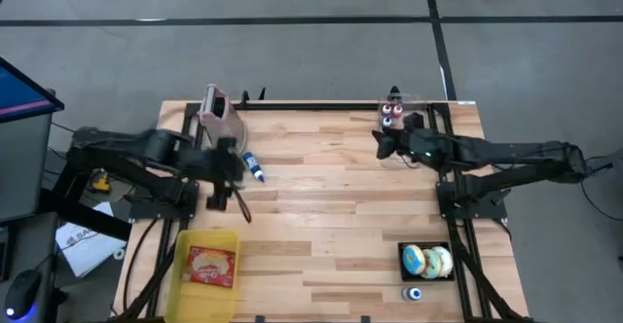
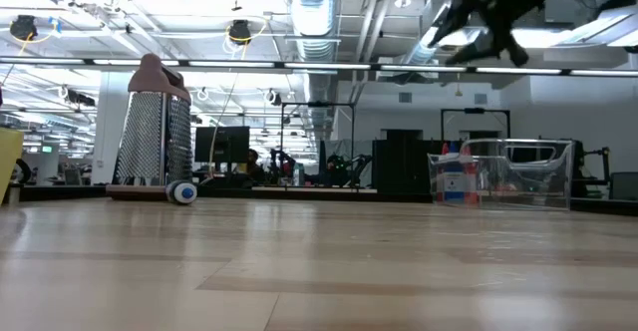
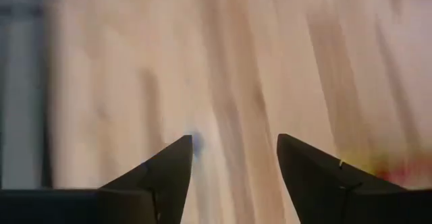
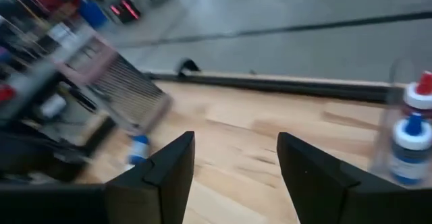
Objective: Pick & Place Food Item
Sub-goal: Put the left blue food coloring bottle into the transparent bin
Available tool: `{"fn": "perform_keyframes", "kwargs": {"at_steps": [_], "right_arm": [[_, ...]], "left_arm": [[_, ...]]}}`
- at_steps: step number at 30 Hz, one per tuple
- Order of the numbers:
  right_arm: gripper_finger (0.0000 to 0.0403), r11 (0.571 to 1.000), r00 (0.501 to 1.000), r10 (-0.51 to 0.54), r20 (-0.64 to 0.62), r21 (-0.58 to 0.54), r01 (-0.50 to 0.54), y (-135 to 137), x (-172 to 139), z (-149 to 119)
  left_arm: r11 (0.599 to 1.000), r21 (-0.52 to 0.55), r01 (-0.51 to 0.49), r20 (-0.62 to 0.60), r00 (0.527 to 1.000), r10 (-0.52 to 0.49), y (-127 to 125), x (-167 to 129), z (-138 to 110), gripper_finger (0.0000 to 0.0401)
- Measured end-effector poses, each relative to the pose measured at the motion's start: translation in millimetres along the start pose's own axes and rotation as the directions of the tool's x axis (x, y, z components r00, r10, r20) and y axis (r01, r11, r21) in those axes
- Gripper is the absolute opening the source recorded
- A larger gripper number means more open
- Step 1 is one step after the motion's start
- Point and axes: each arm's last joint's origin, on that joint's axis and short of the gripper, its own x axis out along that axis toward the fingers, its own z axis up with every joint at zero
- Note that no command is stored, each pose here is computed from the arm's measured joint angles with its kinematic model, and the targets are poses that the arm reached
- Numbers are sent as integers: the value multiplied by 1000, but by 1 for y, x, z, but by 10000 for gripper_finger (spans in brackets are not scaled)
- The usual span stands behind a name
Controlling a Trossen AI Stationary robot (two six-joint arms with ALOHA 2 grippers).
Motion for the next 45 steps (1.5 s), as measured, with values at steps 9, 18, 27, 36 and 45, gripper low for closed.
{"fn": "perform_keyframes", "kwargs": {"at_steps": [9, 18, 27, 36, 45], "right_arm": [[196, 992, 988, 103, 118, 55, -110, 17, -36, -5], [196, 981, 982, 157, 108, 97, -168, 25, -46, -12], [196, 973, 976, 183, 118, 117, -197, 29, -59, -20], [196, 971, 972, 193, 138, 119, -209, 32, -69, -25], [196, 964, 967, 222, 124, 121, -237, 33, -77, -30]], "left_arm": [[936, 333, 110, -476, 877, 66, 13, 121, -31, 240], [869, 441, 224, -541, 839, 59, 39, 182, -49, 242], [865, 441, 240, -554, 831, 52, 51, 212, -62, 241], [891, 376, 255, -590, 807, 18, 64, 229, -73, 238], [933, 269, 239, -556, 829, -52, 59, 238, -70, 171]]}}
